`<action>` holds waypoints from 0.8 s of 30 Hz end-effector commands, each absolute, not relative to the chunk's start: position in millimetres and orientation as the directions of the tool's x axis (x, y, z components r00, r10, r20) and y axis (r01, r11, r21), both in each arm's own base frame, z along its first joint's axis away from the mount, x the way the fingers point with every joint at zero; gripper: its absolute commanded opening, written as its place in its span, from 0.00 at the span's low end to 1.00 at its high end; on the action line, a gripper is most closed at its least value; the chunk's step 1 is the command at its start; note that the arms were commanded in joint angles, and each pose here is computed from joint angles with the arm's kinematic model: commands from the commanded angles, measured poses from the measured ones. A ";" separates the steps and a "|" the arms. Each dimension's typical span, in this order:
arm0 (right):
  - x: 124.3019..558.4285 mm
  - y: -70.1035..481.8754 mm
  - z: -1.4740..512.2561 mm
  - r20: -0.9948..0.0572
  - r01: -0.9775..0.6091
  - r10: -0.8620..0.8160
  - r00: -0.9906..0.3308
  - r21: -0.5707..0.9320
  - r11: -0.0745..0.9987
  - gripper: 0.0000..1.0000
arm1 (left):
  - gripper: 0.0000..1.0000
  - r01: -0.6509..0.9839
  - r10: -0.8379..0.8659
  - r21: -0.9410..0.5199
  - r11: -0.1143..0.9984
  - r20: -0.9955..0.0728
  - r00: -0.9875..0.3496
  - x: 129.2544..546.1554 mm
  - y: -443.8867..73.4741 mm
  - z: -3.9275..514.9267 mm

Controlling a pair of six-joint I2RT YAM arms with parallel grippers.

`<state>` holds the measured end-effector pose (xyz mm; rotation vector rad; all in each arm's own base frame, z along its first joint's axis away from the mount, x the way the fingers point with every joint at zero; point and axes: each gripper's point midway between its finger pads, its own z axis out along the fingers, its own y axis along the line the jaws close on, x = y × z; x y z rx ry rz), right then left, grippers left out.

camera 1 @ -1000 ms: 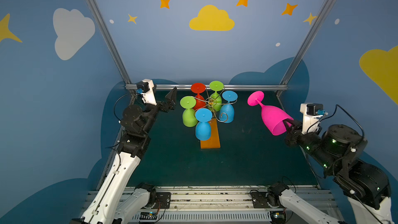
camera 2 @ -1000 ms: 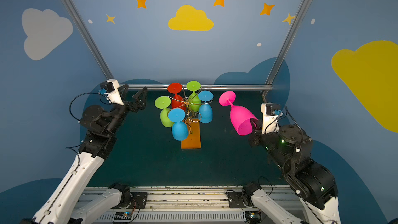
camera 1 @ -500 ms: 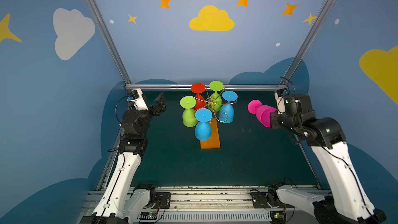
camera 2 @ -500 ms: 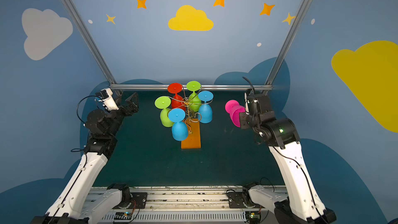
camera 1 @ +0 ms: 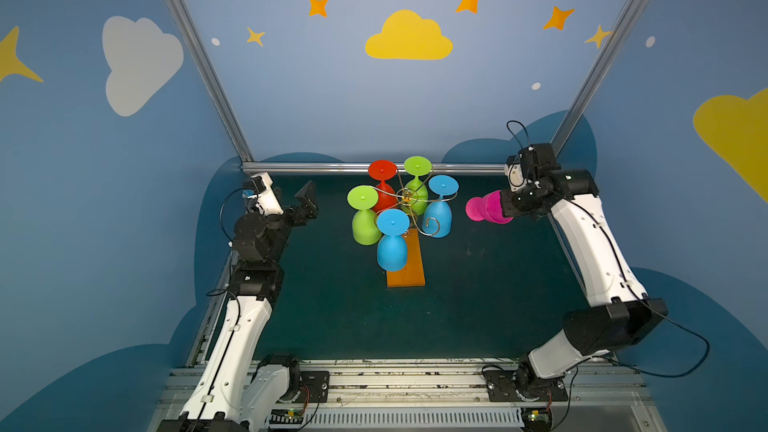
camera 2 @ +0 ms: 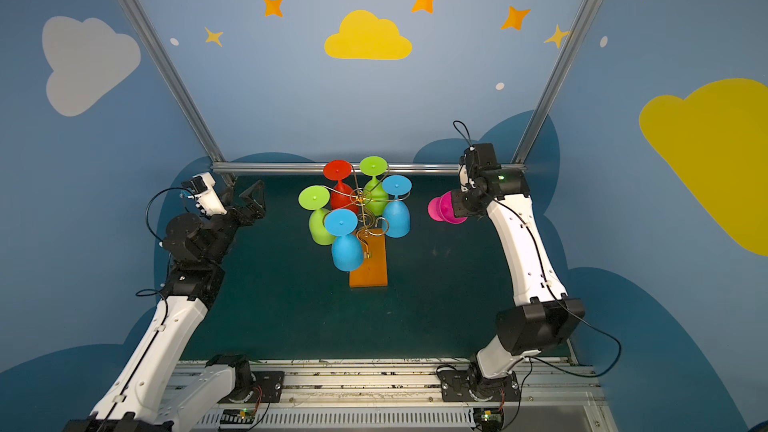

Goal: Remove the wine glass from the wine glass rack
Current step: 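Lower the magenta glass upright beside the rack while the left arm draws back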

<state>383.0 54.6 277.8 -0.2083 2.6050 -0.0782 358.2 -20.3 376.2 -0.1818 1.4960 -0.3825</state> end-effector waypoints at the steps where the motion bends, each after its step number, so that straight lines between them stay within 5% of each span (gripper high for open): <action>1: 394.1 54.8 264.0 -0.440 -0.166 -0.196 -0.877 -0.105 0.980 0.00 | 0.99 0.144 -0.357 -0.349 0.926 -0.933 0.036 355.0 -20.3 377.4; 24: 460.9 71.7 183.0 -0.181 -0.199 -0.214 -0.960 -0.101 0.975 0.00 | 0.99 0.146 -0.370 -0.363 0.920 -0.929 0.020 355.9 -19.6 374.3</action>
